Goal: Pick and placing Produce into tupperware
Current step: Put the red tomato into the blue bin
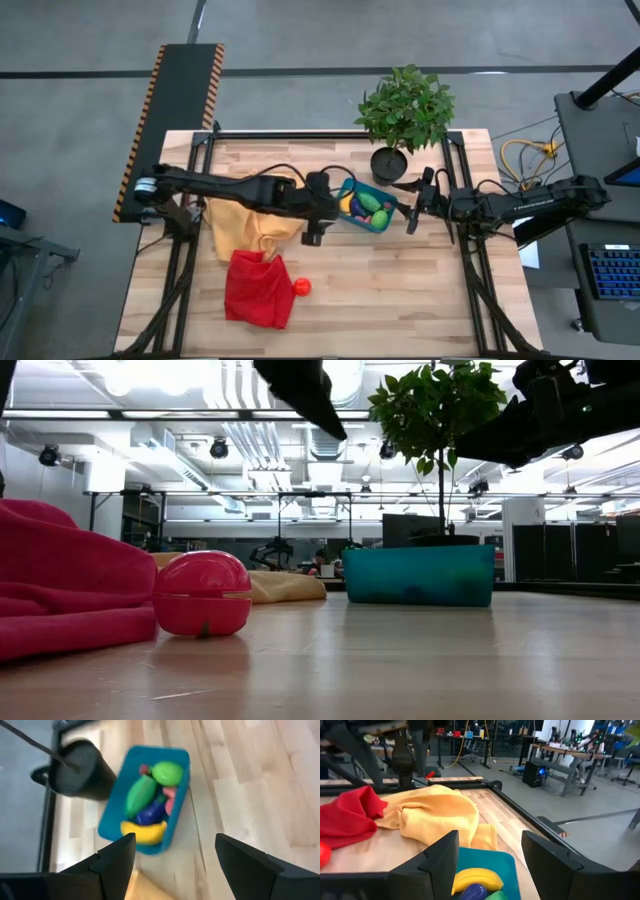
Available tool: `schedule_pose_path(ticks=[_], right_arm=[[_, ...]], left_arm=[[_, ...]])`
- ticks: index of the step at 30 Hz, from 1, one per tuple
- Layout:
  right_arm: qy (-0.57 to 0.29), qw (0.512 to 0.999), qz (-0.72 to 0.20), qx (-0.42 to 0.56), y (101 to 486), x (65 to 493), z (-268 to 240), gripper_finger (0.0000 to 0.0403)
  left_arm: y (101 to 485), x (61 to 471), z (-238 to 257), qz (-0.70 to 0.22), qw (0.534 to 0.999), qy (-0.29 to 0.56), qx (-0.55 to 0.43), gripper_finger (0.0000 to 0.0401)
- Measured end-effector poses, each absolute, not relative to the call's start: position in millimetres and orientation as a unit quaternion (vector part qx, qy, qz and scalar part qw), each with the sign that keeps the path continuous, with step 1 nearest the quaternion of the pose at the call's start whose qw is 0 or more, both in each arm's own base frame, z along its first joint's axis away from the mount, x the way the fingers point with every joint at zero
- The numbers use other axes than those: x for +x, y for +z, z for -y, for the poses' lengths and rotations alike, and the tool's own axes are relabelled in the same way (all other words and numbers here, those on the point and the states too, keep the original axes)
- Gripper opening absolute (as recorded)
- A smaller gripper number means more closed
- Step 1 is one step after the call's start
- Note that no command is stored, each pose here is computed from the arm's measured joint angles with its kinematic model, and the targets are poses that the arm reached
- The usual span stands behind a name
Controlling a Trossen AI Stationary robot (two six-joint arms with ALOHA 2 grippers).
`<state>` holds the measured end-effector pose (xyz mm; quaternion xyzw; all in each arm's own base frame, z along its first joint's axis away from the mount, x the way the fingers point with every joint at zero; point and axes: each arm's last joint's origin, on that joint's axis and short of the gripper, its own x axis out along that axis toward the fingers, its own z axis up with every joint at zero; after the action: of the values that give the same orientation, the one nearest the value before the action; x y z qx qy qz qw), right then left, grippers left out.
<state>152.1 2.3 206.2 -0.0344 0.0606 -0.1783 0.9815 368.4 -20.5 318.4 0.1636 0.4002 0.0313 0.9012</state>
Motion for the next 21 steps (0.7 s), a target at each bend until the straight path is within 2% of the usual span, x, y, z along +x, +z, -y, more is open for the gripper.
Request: schedule_pose_path(ticks=[6,9,14,21], right_arm=[[-0.179,0.982,-0.064,-0.020,204.9,152.0,-2.3,0.0210],[-0.180,0.982,-0.063,-0.006,204.5,152.0,-2.3,0.0210],[-0.163,0.984,-0.065,0.005,203.9,152.3,-3.3,0.0210],[-0.155,0.985,-0.070,0.018,201.8,153.0,-3.9,0.0210]], left_arm=[[316.8,368.7,25.3,-0.400,0.911,0.018,0.096,0.0270],[308.2,370.6,31.3,-0.419,0.907,0.022,0.041,0.0300],[281.9,372.7,58.7,-0.489,0.870,-0.044,-0.040,0.0355],[261.9,367.8,109.1,-0.550,0.829,-0.038,-0.096,0.0345]])
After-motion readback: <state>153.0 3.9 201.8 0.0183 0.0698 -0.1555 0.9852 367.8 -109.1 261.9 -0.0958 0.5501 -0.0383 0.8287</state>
